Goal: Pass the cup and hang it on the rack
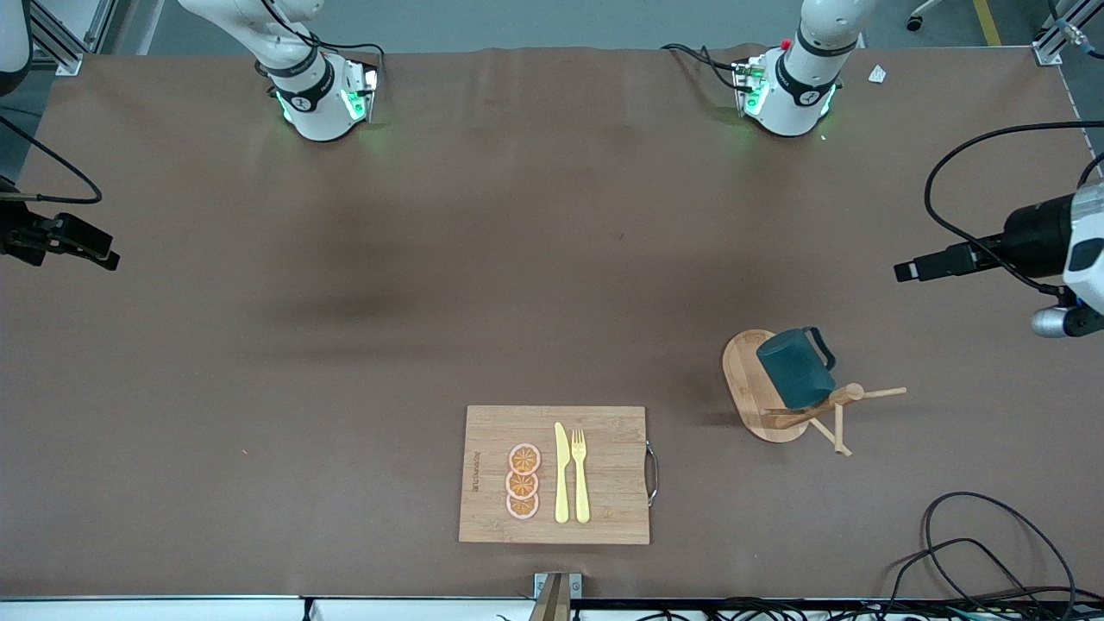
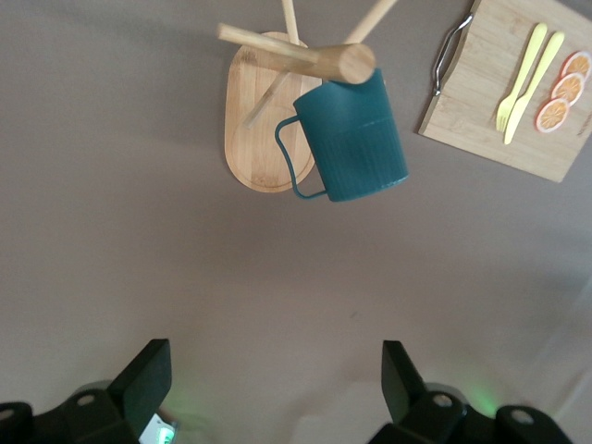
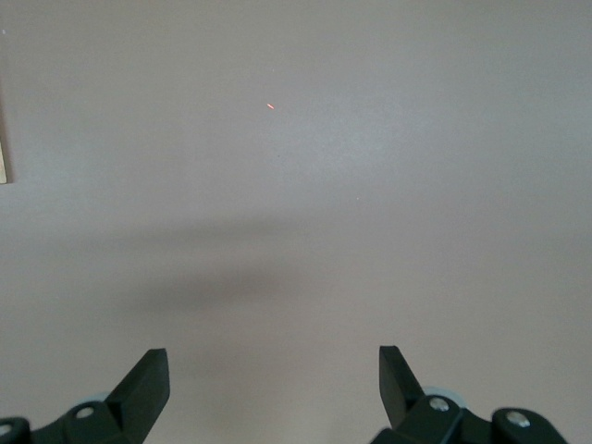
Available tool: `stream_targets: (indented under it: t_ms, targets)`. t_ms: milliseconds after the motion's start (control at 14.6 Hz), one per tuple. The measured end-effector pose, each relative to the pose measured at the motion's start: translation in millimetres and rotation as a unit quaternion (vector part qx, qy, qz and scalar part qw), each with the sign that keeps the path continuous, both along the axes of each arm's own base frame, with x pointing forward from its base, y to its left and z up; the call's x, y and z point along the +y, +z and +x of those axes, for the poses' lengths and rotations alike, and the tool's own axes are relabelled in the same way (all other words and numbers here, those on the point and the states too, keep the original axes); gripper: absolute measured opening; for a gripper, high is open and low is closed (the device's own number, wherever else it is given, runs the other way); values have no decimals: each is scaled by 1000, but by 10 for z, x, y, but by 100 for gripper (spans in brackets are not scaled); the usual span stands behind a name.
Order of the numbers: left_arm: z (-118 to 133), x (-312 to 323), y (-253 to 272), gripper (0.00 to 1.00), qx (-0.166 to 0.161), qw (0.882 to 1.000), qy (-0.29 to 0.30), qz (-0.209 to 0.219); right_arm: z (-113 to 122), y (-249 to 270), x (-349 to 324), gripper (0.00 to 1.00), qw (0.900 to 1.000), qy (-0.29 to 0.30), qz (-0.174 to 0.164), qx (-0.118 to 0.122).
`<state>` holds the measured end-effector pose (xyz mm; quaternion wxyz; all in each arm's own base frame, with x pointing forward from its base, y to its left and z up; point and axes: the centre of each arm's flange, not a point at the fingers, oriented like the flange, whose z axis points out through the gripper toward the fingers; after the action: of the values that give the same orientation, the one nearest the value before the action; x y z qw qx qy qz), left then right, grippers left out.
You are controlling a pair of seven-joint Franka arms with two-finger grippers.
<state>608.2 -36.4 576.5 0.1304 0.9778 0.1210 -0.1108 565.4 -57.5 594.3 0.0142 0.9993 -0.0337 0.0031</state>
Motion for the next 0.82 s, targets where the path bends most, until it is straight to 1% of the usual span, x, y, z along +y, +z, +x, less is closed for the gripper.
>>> stream_targets:
  t_ms: [273, 478, 684, 820]
  targets:
    - [4, -234, 88, 100, -14, 998, -37, 43, 0, 6, 1, 100, 1000, 0, 0, 0]
    - [53, -246, 124, 100, -21, 996, -60, 58, -1, 6, 1, 100, 1000, 0, 0, 0]
    - [92, -192, 117, 100, -32, 991, -98, 82, -1, 8, 1, 100, 1000, 0, 0, 0]
    - [68, -196, 184, 100, -41, 987, -120, 102, -2, 8, 2, 100, 1000, 0, 0, 0]
